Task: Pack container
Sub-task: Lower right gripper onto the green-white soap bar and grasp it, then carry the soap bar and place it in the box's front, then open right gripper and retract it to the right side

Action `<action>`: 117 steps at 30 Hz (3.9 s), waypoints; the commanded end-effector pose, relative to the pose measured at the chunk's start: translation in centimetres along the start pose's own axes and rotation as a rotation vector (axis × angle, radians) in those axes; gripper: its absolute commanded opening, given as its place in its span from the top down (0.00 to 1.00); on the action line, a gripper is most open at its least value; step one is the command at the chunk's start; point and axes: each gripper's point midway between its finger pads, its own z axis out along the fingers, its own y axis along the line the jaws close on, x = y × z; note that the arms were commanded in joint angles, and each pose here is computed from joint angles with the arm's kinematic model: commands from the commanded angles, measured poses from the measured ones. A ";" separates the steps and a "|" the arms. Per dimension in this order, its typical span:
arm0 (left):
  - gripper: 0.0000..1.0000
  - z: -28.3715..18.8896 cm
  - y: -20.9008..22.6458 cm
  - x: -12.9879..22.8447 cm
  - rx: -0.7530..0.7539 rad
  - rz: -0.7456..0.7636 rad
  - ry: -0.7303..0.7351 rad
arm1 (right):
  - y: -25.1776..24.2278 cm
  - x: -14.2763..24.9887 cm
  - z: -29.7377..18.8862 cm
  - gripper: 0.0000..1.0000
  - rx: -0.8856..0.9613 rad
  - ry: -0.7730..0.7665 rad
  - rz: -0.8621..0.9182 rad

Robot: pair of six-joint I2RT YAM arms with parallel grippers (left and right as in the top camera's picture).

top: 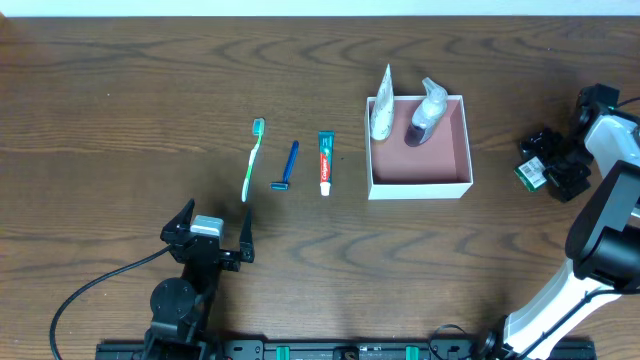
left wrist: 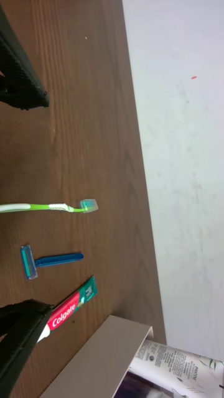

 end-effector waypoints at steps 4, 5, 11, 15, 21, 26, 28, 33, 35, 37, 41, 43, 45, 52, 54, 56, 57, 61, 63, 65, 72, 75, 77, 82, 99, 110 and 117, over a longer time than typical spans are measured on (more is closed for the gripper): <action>0.02 0.2 0.1 1.8 -0.005 0.017 0.041 | 0.4 -0.1 -0.1 0.11 0.002 -0.006 -0.034; 0.02 0.2 0.1 1.8 -0.005 0.017 0.041 | 0.4 -0.1 -0.1 0.14 0.002 -0.006 -0.034; 0.02 0.2 0.1 1.8 -0.005 0.017 0.042 | 0.2 0.1 -0.1 0.36 0.011 0.001 -0.035; 0.02 0.2 0.1 1.8 -0.005 0.017 0.042 | -0.1 0.2 -0.1 0.44 0.021 0.005 -0.034; 0.02 0.2 0.1 1.8 -0.005 0.017 0.042 | -0.2 0.0 -0.1 0.50 0.032 -0.004 -0.034; 0.02 0.2 0.1 1.8 -0.005 0.017 0.042 | -0.1 -0.2 -1.4 0.50 0.040 0.007 -0.040; 0.02 0.2 0.1 1.8 -0.005 0.017 0.042 | 0.3 -0.6 -2.9 0.50 0.041 0.011 -0.056; 0.02 0.2 0.1 1.8 -0.005 0.017 0.042 | 1.9 -1.0 -7.6 0.52 0.026 0.020 -0.112; 0.02 0.2 0.1 1.8 -0.005 0.017 0.042 | 3.0 -0.6 -9.4 0.54 -0.003 0.035 -0.150; 0.02 0.2 0.1 1.8 -0.005 0.017 0.042 | 4.4 0.2 -11.0 0.55 -0.036 0.047 -0.198; 0.02 0.2 0.1 1.8 -0.005 0.017 0.042 | 7.7 2.5 -13.7 0.53 -0.085 0.045 -0.332; 0.02 0.2 0.1 1.8 -0.005 0.017 0.042 | 9.3 4.0 -14.6 0.53 -0.099 0.035 -0.408; 0.02 0.2 0.1 1.8 -0.005 0.017 0.042 | 11.1 5.8 -15.3 0.51 -0.114 0.025 -0.492; 0.02 0.2 0.1 1.8 -0.005 0.017 0.042 | 14.6 11.6 -15.5 0.48 -0.119 0.028 -0.679; 0.02 0.2 0.1 1.8 -0.005 0.017 0.042 | 15.0 12.8 -15.5 0.47 -0.117 0.034 -0.715; 0.02 0.2 0.1 1.8 -0.005 0.017 0.042 | 15.2 13.7 -15.3 0.47 -0.108 0.035 -0.739; 0.02 0.2 0.1 1.8 -0.005 0.017 0.042 | 15.2 13.9 -15.2 0.47 -0.094 0.028 -0.749; 0.02 0.2 0.1 1.8 -0.005 0.017 0.042 | 14.5 14.2 -14.5 0.44 -0.020 0.002 -0.778; 0.02 0.2 0.1 1.8 -0.005 0.017 0.042 | 13.9 14.5 -14.0 0.44 0.000 0.022 -0.790; 0.02 0.2 0.1 1.8 -0.005 0.017 0.042 | 13.6 14.7 -13.5 0.44 0.012 0.035 -0.810; 0.02 0.2 0.1 1.8 -0.005 0.017 0.042 | 12.8 15.1 -11.6 0.44 0.038 0.061 -0.824; 0.02 0.2 0.1 1.8 -0.005 0.017 0.042 | 12.9 14.8 -11.6 0.44 0.034 0.051 -0.820; 0.02 0.2 0.1 1.8 -0.005 0.017 0.042 | 13.0 14.4 -11.8 0.44 0.033 0.037 -0.815; 0.02 0.2 0.1 1.8 -0.005 0.017 0.042 | 12.9 12.7 -13.4 0.44 0.018 0.009 -0.780; 0.02 0.2 0.1 1.8 -0.005 0.017 0.042 | 5.7 1.1 -17.2 0.01 0.011 -0.096 -0.125; 0.02 0.2 0.1 1.8 -0.005 0.017 0.042 | 1.5 -2.4 -12.3 0.01 0.102 -0.155 0.139; 0.02 0.2 0.1 1.8 -0.005 0.017 0.042 | 0.8 -1.0 -7.7 0.01 0.108 -0.103 0.145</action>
